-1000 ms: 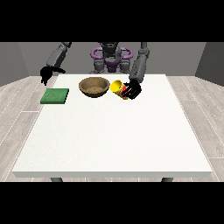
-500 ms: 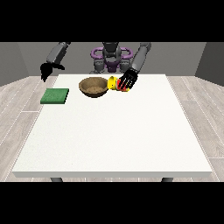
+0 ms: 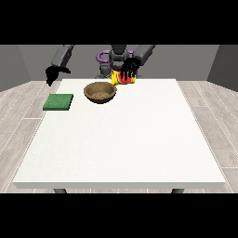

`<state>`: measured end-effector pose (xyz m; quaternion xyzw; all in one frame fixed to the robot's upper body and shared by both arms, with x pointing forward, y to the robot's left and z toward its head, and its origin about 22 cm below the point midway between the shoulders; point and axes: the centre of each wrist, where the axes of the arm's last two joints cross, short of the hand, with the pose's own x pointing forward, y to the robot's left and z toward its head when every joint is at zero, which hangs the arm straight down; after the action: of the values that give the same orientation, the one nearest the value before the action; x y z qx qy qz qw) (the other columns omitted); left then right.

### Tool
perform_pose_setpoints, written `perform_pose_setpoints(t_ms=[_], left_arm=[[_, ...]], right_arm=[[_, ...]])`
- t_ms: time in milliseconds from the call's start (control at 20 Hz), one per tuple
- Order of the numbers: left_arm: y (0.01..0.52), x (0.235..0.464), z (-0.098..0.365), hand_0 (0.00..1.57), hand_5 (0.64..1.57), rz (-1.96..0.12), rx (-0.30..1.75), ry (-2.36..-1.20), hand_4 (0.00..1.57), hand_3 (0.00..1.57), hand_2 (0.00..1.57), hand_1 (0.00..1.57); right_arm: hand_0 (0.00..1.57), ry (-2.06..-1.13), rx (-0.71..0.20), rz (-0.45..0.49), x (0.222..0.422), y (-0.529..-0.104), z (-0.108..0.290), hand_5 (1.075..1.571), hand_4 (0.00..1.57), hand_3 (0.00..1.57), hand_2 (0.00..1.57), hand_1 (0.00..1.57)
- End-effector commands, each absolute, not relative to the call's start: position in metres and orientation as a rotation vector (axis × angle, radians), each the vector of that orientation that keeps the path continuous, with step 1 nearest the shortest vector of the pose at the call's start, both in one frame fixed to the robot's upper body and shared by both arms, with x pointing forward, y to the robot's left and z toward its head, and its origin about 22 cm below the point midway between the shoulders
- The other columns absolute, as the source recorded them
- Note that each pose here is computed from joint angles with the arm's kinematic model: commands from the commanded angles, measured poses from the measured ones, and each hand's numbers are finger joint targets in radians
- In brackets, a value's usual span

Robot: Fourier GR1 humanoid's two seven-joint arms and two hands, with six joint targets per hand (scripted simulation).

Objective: Pick the cup and pour the ball into the bowl, then pick the bowl and place it on the pad

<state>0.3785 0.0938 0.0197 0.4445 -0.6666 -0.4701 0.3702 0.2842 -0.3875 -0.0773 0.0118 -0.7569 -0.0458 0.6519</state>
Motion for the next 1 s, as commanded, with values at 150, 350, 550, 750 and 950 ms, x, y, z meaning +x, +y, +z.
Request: perform_pose_setpoints(t_ms=[150, 350, 550, 750, 950], left_arm=[[0.042, 0.368, 0.049, 0.22, 1.529, -1.417, 1.192, -1.674, 0.87, 1.44, 1.57, 0.22], [0.025, 0.357, 0.058, 0.0, 1.521, -1.576, 1.237, -1.681, 0.58, 1.57, 1.57, 0.0], [0.009, 0.35, 0.087, 0.0, 1.522, -1.583, 1.301, -1.727, 0.53, 1.57, 1.57, 0.0], [-0.002, 0.341, 0.102, 0.0, 1.536, -1.638, 1.374, -1.735, 0.61, 1.57, 1.57, 0.0], [0.0, 0.345, 0.081, 0.06, 1.566, -1.816, 1.436, -1.626, 0.81, 1.57, 1.57, 0.06]], right_arm=[[0.0, -1.71, -0.009, -0.138, 0.256, -0.411, -0.09, 1.54, 0.4, 0.39, 0.24, 0.0], [0.0, -1.69, -0.033, -0.169, 0.239, -0.411, -0.105, 1.536, 0.4, 0.32, 0.26, 0.0], [0.0, -1.718, -0.021, -0.155, 0.253, -0.427, -0.085, 1.535, 0.4, 0.35, 0.18, 0.0], [0.0, -1.779, -0.052, -0.19, 0.246, -0.436, -0.084, 1.528, 0.42, 0.34, 0.18, 0.0], [0.0, -1.765, 0.02, -0.146, 0.27, -0.412, -0.08, 1.53, 0.42, 0.26, 0.12, 0.0]])
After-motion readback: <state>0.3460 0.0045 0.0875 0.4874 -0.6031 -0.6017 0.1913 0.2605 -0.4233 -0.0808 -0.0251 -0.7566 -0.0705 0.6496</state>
